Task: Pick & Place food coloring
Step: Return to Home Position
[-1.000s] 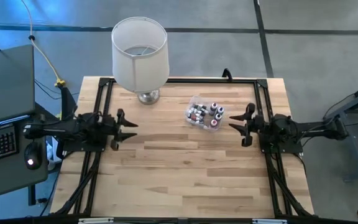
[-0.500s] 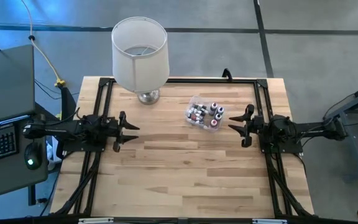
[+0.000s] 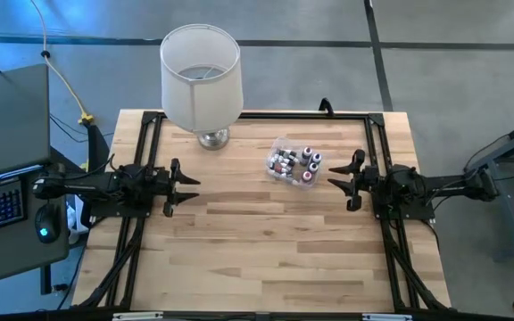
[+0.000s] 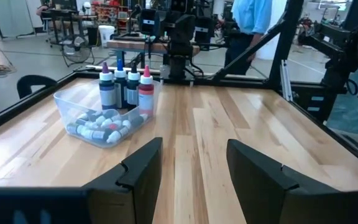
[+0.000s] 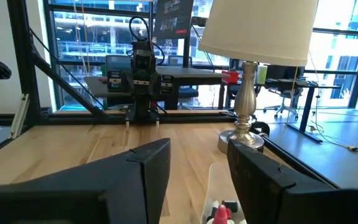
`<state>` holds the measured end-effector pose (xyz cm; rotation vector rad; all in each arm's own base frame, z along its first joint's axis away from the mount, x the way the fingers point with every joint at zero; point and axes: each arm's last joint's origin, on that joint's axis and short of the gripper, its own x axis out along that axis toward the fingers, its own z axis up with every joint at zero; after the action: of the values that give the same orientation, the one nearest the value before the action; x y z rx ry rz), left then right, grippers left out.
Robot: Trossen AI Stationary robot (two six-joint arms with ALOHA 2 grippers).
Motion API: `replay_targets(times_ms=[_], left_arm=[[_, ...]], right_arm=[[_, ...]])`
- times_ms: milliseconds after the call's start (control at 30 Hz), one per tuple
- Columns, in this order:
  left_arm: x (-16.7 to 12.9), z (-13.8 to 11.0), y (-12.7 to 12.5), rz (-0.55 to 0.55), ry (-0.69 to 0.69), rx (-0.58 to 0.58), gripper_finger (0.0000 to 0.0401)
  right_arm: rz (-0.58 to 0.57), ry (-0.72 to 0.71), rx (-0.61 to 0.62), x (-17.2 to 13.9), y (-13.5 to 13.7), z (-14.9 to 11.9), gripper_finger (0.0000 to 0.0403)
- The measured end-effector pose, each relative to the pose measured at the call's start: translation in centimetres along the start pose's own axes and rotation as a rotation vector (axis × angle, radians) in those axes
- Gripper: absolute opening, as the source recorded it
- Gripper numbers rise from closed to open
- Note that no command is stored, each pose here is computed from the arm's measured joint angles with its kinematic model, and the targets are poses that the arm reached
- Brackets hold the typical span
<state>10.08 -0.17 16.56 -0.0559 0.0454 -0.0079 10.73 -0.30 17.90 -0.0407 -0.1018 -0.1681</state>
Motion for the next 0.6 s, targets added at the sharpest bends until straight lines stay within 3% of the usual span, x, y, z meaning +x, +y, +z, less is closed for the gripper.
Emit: replay_targets(times_ms=[600], left_arm=[[0.0,-0.03,0.01,0.001,0.003,0.0,0.0177]], right_arm=[[0.0,0.0,0.0,0.0,0.0,0.0,0.0158]])
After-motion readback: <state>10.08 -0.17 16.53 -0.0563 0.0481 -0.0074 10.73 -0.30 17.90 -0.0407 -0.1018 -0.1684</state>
